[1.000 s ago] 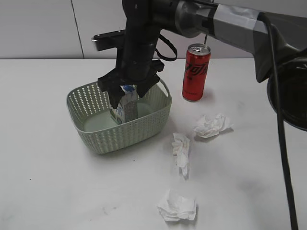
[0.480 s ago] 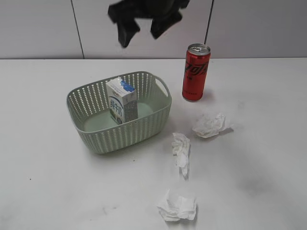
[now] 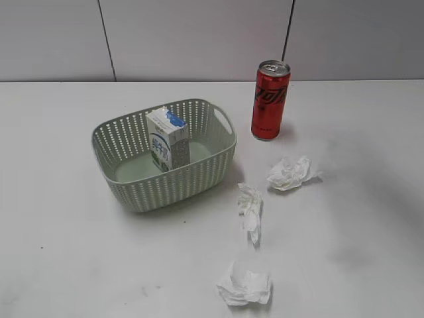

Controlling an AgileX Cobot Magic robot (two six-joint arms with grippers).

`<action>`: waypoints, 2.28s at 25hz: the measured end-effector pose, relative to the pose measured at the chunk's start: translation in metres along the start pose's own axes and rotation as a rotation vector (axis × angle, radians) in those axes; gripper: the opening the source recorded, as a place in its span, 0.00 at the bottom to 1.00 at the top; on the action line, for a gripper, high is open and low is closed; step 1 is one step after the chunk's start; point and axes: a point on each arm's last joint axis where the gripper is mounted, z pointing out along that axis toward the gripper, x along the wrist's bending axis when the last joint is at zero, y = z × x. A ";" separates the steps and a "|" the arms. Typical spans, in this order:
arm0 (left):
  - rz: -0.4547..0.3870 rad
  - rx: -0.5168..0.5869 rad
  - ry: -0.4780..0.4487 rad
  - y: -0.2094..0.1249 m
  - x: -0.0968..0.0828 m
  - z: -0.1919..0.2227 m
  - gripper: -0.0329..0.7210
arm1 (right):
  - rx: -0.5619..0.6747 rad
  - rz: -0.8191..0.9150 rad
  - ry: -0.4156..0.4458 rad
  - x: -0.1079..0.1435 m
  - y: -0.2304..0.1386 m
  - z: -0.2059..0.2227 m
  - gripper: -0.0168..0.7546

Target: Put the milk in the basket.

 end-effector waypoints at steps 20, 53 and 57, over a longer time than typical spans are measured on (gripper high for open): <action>0.000 0.000 0.000 0.000 0.000 0.000 0.36 | 0.165 0.006 -0.079 -0.016 -0.251 -0.076 0.79; 0.000 0.000 0.000 0.000 0.000 0.000 0.36 | -0.138 -0.054 -0.094 -0.017 -0.349 -0.090 0.79; 0.000 0.000 0.000 0.000 0.000 0.000 0.36 | -0.236 0.013 -0.161 -0.020 -0.359 -0.103 0.79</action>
